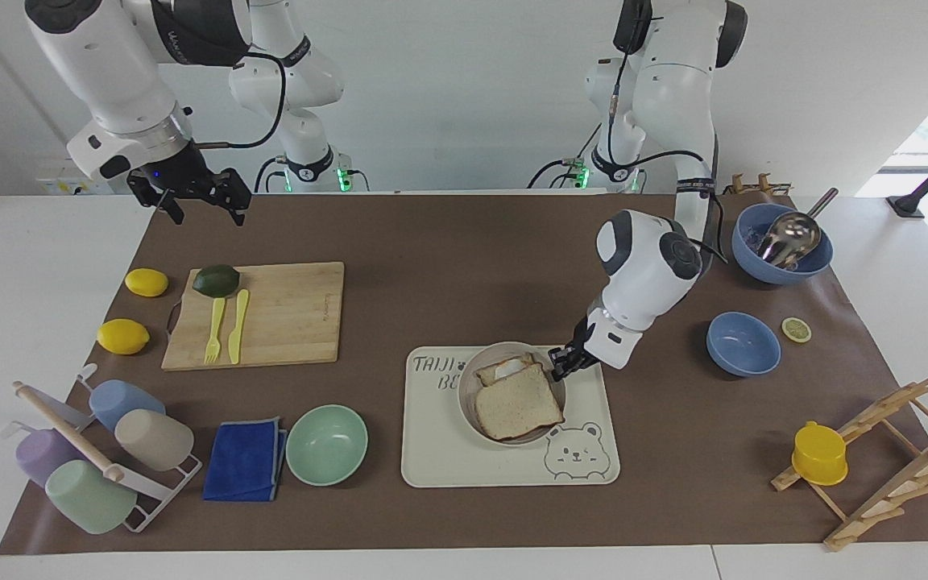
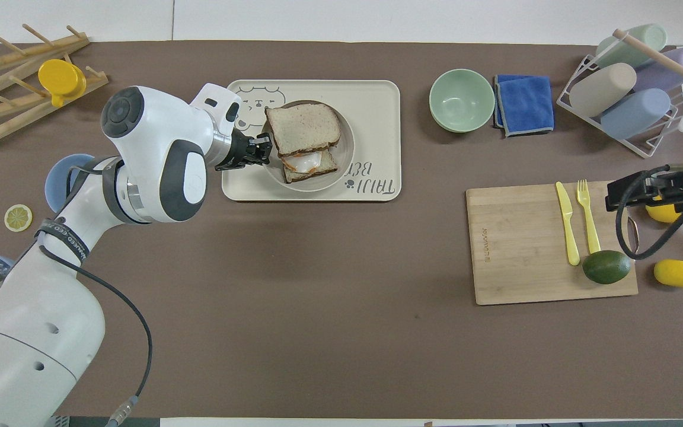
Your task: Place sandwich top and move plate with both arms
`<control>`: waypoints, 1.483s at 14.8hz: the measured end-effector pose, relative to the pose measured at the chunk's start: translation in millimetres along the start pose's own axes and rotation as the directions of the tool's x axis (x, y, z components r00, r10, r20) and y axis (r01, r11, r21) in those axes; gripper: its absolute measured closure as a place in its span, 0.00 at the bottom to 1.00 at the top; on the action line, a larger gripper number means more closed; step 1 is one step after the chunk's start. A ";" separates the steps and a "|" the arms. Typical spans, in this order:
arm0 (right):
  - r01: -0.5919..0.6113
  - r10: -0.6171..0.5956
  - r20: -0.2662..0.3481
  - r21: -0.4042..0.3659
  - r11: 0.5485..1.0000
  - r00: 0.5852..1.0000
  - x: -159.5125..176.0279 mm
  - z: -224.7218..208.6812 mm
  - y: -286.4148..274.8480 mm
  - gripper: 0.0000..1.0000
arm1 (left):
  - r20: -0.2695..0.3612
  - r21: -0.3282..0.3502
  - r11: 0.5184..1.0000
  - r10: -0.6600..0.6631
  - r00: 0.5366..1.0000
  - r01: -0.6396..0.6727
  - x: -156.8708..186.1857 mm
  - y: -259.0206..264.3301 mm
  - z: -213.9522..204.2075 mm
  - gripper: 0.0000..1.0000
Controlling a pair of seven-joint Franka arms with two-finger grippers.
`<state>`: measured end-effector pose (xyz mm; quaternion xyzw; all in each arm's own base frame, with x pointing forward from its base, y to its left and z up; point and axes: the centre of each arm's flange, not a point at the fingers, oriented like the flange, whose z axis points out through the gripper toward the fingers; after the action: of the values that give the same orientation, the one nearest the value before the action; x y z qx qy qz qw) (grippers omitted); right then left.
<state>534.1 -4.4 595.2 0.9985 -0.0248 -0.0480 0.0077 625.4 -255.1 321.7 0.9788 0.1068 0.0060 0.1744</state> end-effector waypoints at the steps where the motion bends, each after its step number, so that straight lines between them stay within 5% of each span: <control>1: 0.000 0.000 0.000 0.000 1.000 1.000 0.0 0.0 0.0 0.00 | 0.002 0.003 1.000 0.007 1.000 -0.007 -0.3 -1.8 3.4 0.96; 7: 0.000 0.000 -0.003 0.000 1.000 1.000 0.0 -1.5 0.0 0.00 | 0.020 0.011 1.000 0.005 1.000 -0.005 3.5 -7.3 -10.5 0.37; 11: 0.000 0.000 -0.003 0.000 1.000 1.000 0.0 -1.6 0.0 0.00 | 0.031 0.077 0.997 -0.016 0.999 0.014 19.3 -47.1 -93.3 0.00; 18: 0.000 0.000 -0.005 0.000 1.000 1.000 -0.2 -2.2 0.1 0.00 | 0.060 0.211 0.973 0.080 0.995 -0.091 -14.6 -101.8 -258.4 0.00; 22: 0.000 0.000 -0.005 0.000 1.000 1.000 -0.2 -2.2 0.1 0.00 | 0.187 0.268 0.939 0.168 0.968 -0.214 -48.4 -128.0 -313.6 0.00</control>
<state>534.1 -4.4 597.4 0.9986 -0.0248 -0.0457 0.0076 536.2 -41.3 573.5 0.9967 -0.0035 -0.0715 0.0375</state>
